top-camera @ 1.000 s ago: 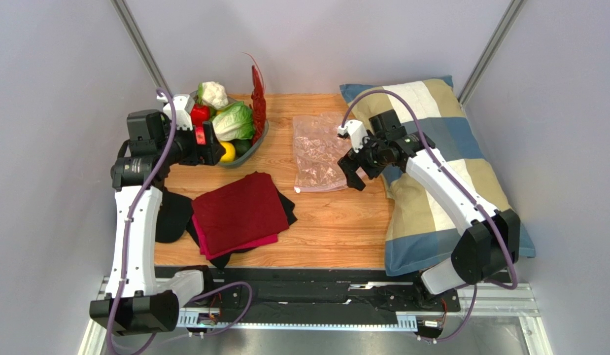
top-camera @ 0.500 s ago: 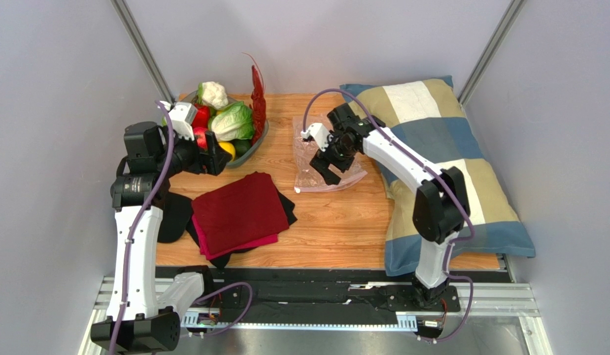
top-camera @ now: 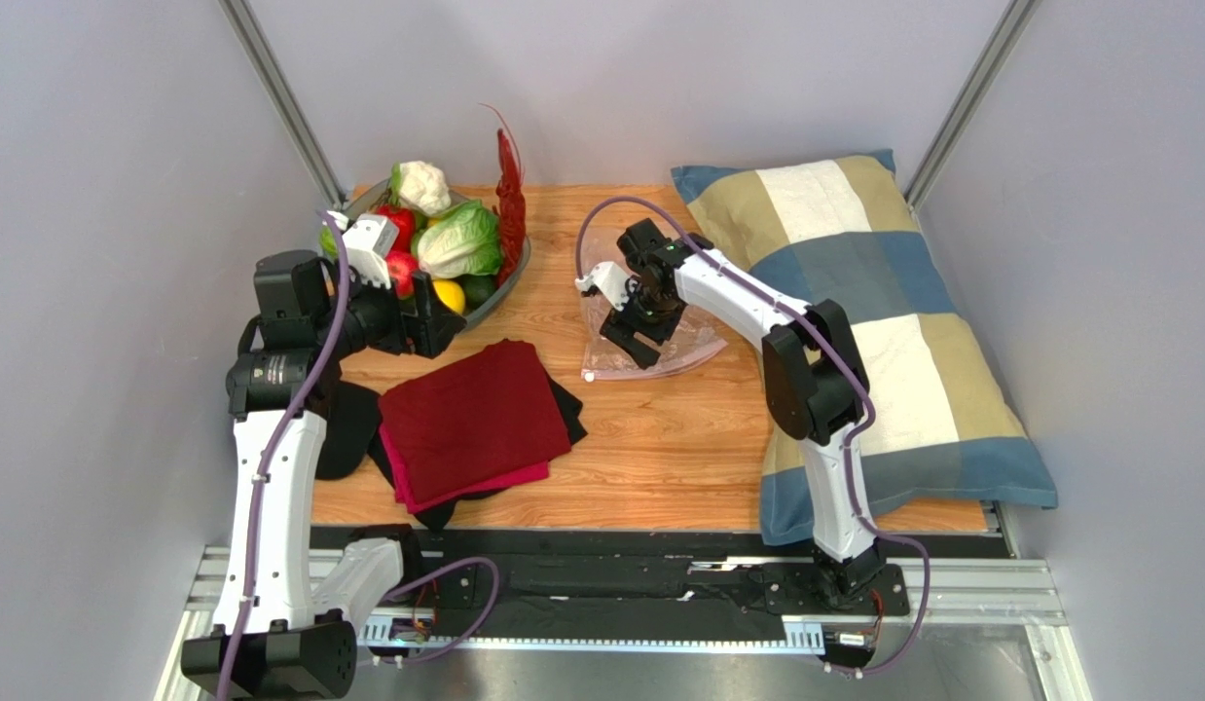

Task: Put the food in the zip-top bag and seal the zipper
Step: Pick up the zipper food storage bag at the center of the board.

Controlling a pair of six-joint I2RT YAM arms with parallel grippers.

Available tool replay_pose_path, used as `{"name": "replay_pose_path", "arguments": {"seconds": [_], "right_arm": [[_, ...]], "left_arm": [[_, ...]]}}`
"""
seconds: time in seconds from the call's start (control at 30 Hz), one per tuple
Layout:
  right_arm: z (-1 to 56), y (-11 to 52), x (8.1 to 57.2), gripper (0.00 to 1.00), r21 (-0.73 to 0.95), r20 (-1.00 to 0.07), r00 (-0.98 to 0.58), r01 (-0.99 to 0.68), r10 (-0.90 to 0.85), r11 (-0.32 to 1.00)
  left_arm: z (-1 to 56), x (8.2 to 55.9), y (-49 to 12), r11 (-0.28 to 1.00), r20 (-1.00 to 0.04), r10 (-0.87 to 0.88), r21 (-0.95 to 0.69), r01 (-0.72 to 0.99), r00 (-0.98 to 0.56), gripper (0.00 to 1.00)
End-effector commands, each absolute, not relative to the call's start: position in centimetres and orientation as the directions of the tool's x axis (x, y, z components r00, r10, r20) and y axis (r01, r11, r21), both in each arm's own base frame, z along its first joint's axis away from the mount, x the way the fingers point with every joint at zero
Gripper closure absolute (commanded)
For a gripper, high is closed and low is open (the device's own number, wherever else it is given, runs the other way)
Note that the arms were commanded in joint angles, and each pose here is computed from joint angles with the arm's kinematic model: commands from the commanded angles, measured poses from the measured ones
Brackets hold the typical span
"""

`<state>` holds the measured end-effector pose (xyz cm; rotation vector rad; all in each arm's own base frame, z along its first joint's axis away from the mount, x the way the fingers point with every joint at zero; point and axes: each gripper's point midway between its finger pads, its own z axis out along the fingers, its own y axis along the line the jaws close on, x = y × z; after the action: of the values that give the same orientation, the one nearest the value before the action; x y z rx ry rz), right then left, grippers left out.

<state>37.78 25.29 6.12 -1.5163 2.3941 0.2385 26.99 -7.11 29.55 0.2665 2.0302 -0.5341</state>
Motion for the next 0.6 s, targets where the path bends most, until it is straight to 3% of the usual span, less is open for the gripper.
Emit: {"name": "replay_pose_path", "arguments": {"seconds": [0.0,0.1,0.13,0.2,0.37,0.53,0.57], "right_arm": [[5.9,25.5,38.5,0.31,-0.041,-0.337,-0.386,-0.905,-0.859,0.424],[6.4,25.9,38.5,0.55,-0.027,-0.358,-0.396,-0.901,-0.846,0.433],[6.7,26.0,38.4,0.74,-0.023,-0.366,-0.397,-0.900,-0.841,0.435],[7.3,26.2,38.3,1.00,-0.013,-0.382,-0.407,-0.895,-0.830,0.446],[10.7,26.9,38.4,1.00,0.057,-0.475,-0.466,-0.863,-0.747,0.502],[18.7,26.6,40.2,1.00,0.308,-0.606,-0.666,-0.700,-0.435,0.644],[20.5,27.0,40.2,1.00,0.387,-0.626,-0.685,-0.688,-0.373,0.615]], "left_arm": [[30.3,27.2,-7.8,0.852,-0.889,-0.017,-0.252,0.458,-0.457,0.01],[30.0,27.3,-8.2,0.840,-0.881,-0.023,-0.274,0.469,-0.473,0.01],[30.0,27.3,-8.2,0.836,-0.880,-0.025,-0.279,0.472,-0.475,0.01],[29.9,27.5,-8.4,0.828,-0.877,-0.023,-0.286,0.483,-0.480,0.01],[29.7,28.0,-8.8,0.816,-0.882,-0.006,-0.276,0.507,-0.470,0.01],[29.7,28.6,-9.7,0.799,-0.897,-0.016,-0.277,0.533,-0.442,0.01],[29.2,28.7,-10.0,0.796,-0.891,-0.024,-0.292,0.531,-0.454,0.01]]}}
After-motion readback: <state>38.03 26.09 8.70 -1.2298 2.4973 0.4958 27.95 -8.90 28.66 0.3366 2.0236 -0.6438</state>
